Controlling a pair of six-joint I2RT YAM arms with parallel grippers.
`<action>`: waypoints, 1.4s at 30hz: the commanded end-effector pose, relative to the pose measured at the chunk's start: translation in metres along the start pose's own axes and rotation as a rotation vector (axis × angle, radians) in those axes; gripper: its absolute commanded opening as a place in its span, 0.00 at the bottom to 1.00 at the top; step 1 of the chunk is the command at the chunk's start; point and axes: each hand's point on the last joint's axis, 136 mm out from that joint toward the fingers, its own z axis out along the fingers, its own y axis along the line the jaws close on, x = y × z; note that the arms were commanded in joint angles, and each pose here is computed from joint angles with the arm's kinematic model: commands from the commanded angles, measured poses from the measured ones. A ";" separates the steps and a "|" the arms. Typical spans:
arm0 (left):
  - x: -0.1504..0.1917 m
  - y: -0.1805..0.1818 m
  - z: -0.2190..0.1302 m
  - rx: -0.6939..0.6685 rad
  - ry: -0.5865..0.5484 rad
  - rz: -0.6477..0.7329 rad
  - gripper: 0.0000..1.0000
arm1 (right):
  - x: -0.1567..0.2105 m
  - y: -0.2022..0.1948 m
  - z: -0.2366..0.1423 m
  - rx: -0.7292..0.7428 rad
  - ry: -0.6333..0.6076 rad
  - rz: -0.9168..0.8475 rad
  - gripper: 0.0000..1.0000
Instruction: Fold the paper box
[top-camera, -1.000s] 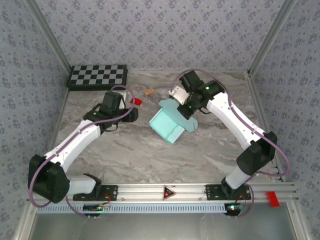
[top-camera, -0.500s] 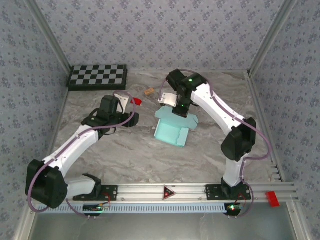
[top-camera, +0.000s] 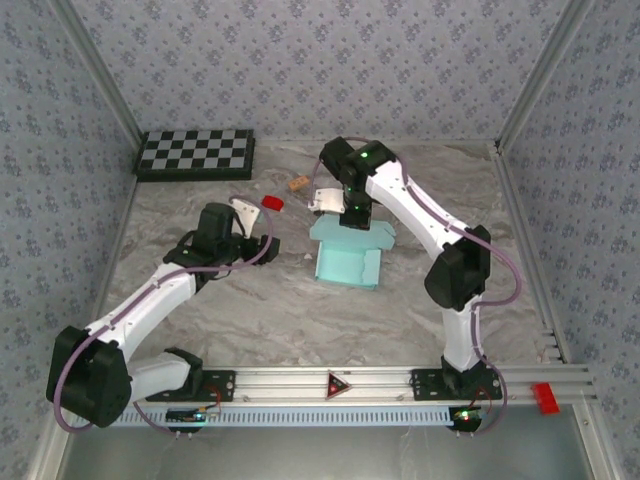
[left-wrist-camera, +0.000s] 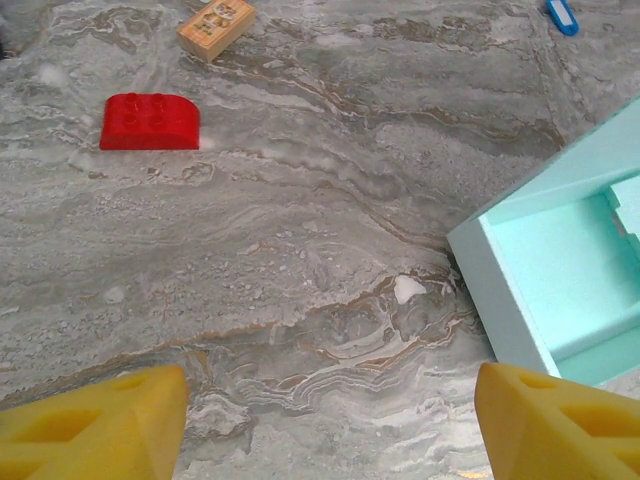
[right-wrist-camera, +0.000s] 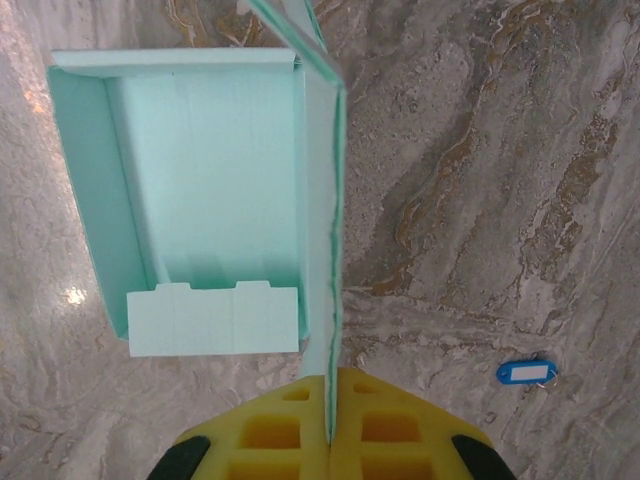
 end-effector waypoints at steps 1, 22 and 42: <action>-0.013 -0.007 -0.006 0.040 -0.060 0.047 0.75 | -0.003 -0.003 -0.002 0.009 0.018 -0.165 0.01; -0.002 -0.016 0.003 0.106 -0.057 0.103 0.75 | -0.016 -0.020 -0.012 0.082 -0.036 -0.163 0.39; -0.015 -0.039 0.052 0.348 -0.054 0.265 0.69 | 0.031 -0.013 -0.095 0.297 -0.365 0.480 0.57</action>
